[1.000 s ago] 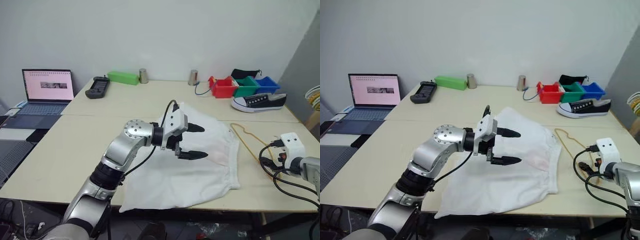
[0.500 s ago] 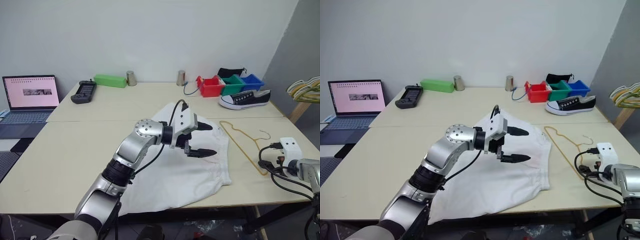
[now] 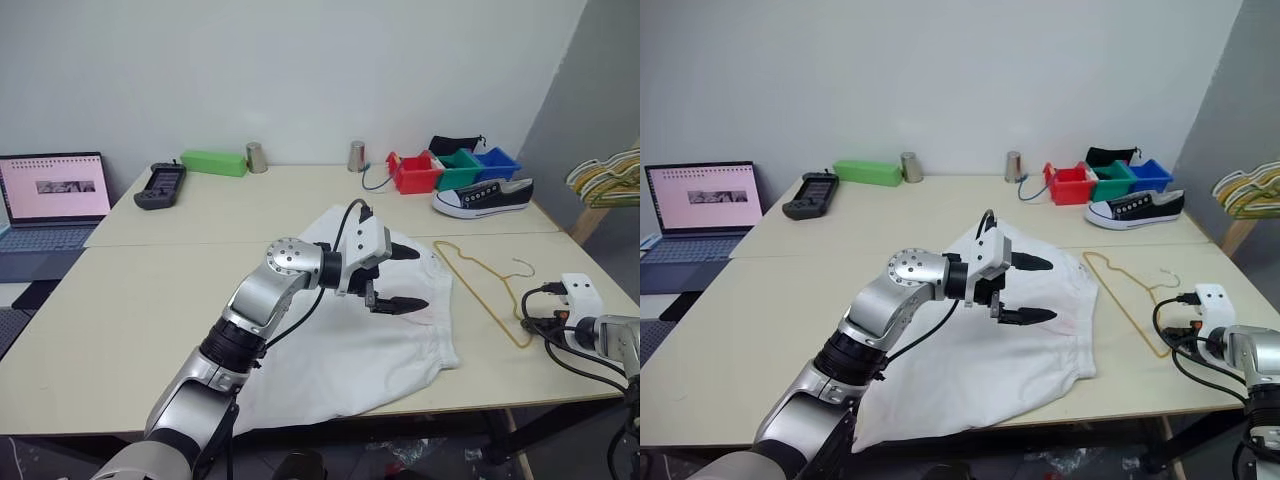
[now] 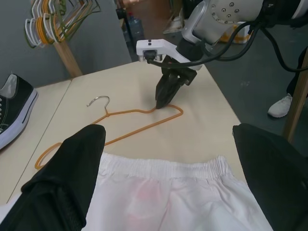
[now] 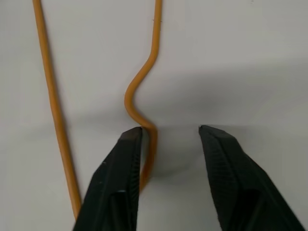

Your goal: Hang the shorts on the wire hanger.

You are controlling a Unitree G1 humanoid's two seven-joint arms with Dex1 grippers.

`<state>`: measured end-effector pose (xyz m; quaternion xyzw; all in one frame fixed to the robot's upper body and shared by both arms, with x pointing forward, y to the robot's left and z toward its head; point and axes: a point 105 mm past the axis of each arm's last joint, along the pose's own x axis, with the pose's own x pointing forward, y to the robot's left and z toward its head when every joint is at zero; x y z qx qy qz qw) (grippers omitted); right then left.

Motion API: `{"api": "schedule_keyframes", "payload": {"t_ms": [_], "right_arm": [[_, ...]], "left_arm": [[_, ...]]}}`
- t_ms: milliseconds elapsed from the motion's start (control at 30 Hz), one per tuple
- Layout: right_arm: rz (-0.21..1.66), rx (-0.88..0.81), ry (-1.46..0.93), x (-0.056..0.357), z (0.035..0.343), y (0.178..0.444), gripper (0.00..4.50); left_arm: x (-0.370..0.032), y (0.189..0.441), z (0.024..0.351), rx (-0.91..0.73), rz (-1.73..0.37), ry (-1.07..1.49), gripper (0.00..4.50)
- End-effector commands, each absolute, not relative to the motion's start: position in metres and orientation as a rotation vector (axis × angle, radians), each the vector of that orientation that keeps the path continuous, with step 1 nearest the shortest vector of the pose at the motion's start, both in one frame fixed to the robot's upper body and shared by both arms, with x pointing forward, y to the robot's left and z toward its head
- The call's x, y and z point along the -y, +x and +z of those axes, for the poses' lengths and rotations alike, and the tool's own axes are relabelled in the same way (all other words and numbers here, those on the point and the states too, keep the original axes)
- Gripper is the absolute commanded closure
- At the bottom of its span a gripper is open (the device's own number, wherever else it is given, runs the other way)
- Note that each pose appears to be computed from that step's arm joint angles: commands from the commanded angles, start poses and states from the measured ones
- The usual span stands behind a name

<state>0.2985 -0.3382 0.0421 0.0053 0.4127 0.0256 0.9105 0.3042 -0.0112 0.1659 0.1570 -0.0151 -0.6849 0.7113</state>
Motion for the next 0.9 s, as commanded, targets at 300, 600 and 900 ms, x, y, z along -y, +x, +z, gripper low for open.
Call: {"api": "schedule_keyframes", "payload": {"t_ms": [300, 600, 900], "right_arm": [[0.032, -0.854, 0.007, 0.342, 0.035, 0.301, 4.44], [-0.016, -0.599, -0.138, 0.337, 0.096, 0.316, 4.44], [0.011, -0.251, -0.61, 0.299, 0.166, 0.338, 4.44]], "left_arm": [[0.009, 0.306, 0.178, 0.096, -1.484, 0.374, 0.0], [-0.003, 0.313, 0.175, 0.074, -1.395, 0.306, 0.0], [-0.04, 0.347, 0.188, 0.068, -1.215, 0.292, 0.0]]}}
